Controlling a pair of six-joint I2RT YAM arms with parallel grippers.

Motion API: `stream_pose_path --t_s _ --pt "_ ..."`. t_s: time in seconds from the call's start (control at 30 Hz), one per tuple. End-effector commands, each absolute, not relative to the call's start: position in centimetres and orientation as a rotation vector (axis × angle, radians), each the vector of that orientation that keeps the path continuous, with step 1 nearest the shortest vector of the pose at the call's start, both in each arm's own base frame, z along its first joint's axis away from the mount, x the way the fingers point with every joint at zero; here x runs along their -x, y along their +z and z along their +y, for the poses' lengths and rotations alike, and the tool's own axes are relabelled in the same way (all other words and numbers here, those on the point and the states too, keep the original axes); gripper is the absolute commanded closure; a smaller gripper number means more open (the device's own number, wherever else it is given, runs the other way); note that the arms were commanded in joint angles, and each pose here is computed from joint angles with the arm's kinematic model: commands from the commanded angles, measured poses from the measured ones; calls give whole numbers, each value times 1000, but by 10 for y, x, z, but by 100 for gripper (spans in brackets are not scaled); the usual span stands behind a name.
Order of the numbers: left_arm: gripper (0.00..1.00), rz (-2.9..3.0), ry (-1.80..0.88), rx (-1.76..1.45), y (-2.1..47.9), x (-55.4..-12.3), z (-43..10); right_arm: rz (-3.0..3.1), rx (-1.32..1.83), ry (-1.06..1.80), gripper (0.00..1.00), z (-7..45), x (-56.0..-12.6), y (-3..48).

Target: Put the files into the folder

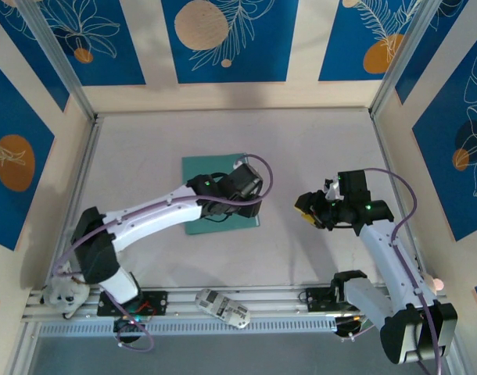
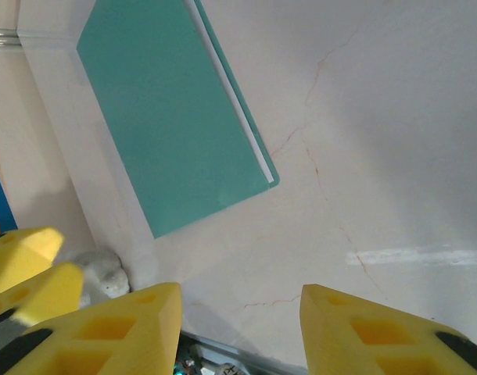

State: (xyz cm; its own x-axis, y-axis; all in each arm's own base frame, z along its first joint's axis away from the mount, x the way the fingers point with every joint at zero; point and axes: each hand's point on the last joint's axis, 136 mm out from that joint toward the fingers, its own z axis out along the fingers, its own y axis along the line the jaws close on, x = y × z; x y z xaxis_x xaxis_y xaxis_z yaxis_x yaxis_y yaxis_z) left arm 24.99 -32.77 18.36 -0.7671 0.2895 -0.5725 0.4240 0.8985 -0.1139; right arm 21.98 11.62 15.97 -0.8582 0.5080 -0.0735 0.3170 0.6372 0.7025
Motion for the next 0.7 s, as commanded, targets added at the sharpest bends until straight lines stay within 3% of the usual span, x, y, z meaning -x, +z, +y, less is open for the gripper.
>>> stream_pose_path --t_s 0.0,0.1,0.17,0.3,0.53,0.67 --pt "31 2398 -194 -483 203 -264 -290 2542 -578 965 55 108 -223 167" --pt "18 2314 -111 -411 218 -283 -252 2481 -509 856 50 97 -231 173" --pt "1 2262 -38 -368 223 -296 -225 2432 -457 778 46 89 -238 178" --pt "0 2146 99 -281 223 -323 -164 2349 -398 596 37 69 -256 183" --pt "0 2072 295 -77 185 -359 -58 2203 -372 200 8 20 -301 167" --pt "0 2067 443 26 151 -364 -8 2108 -282 54 1 4 -325 144"
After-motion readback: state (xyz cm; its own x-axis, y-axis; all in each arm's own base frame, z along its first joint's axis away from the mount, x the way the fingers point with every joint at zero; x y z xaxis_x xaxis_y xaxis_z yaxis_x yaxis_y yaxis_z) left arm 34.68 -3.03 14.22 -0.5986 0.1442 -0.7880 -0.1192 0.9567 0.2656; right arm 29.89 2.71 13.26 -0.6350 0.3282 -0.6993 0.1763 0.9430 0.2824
